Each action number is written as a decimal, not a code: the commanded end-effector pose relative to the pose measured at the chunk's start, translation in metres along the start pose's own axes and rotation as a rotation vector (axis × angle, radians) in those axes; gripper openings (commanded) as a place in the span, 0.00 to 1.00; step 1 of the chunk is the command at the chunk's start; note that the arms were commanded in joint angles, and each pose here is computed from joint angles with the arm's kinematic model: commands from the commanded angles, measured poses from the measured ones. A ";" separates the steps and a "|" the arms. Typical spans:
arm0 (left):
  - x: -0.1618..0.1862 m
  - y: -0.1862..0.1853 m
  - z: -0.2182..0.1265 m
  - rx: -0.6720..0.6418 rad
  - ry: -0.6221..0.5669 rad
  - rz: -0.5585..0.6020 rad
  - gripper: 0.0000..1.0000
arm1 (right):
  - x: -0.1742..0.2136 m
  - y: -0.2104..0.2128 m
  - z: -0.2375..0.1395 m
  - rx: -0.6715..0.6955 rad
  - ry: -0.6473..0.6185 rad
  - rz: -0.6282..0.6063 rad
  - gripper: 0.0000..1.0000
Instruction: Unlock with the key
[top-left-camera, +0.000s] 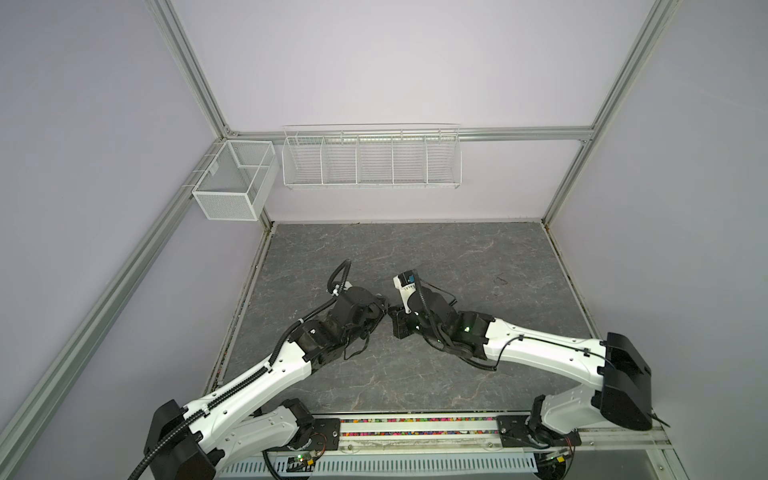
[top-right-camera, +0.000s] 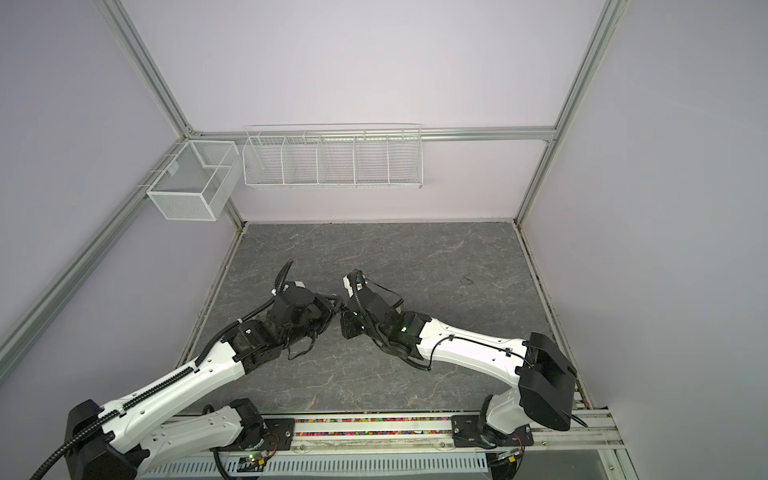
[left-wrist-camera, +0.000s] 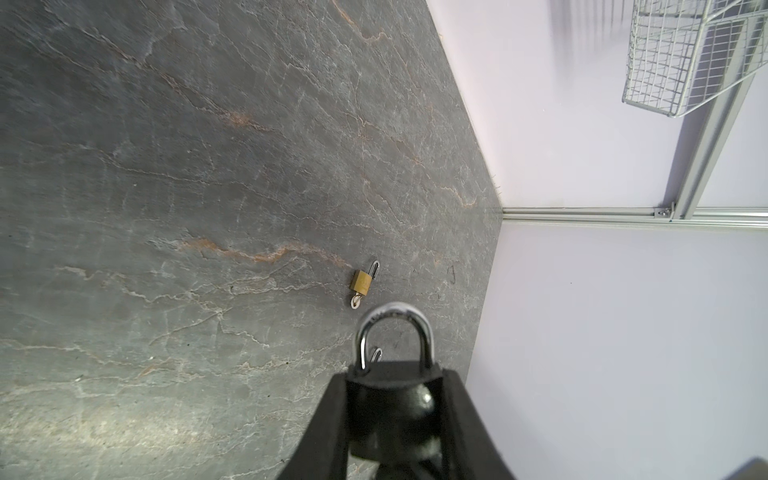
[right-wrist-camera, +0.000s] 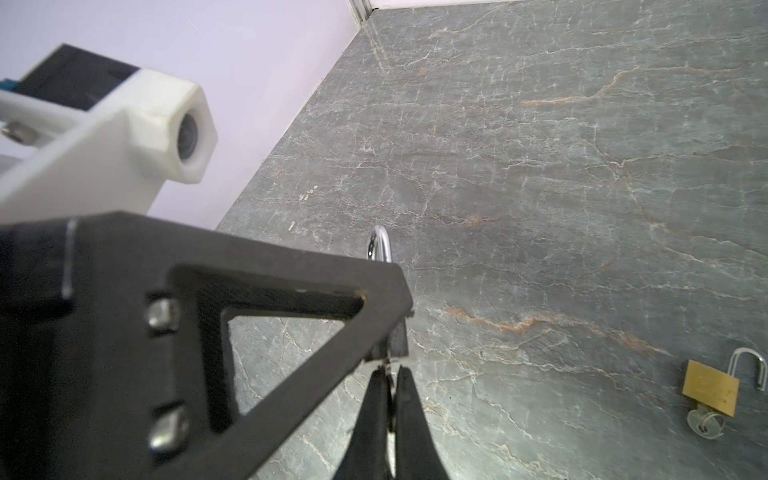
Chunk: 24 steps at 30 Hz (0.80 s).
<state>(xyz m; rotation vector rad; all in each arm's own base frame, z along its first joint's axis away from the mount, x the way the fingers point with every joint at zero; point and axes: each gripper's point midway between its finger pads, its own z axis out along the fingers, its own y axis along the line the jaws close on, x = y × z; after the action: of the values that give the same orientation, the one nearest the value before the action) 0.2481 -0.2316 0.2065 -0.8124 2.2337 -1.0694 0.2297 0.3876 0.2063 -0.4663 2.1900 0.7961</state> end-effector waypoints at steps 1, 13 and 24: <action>0.015 -0.004 -0.004 0.036 0.068 -0.007 0.00 | -0.044 0.044 -0.014 -0.197 -0.119 0.058 0.07; 0.010 -0.031 -0.019 0.154 0.058 0.046 0.00 | -0.050 0.047 -0.022 -0.302 -0.087 0.161 0.06; 0.012 -0.053 -0.029 0.292 0.062 0.113 0.00 | -0.067 0.047 -0.038 -0.382 -0.106 0.245 0.06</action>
<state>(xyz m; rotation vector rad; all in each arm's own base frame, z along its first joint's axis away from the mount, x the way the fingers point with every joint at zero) 0.2508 -0.2281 0.2495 -0.6765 2.0654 -1.1859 0.2335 0.3901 0.2459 -0.3366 2.1870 1.1473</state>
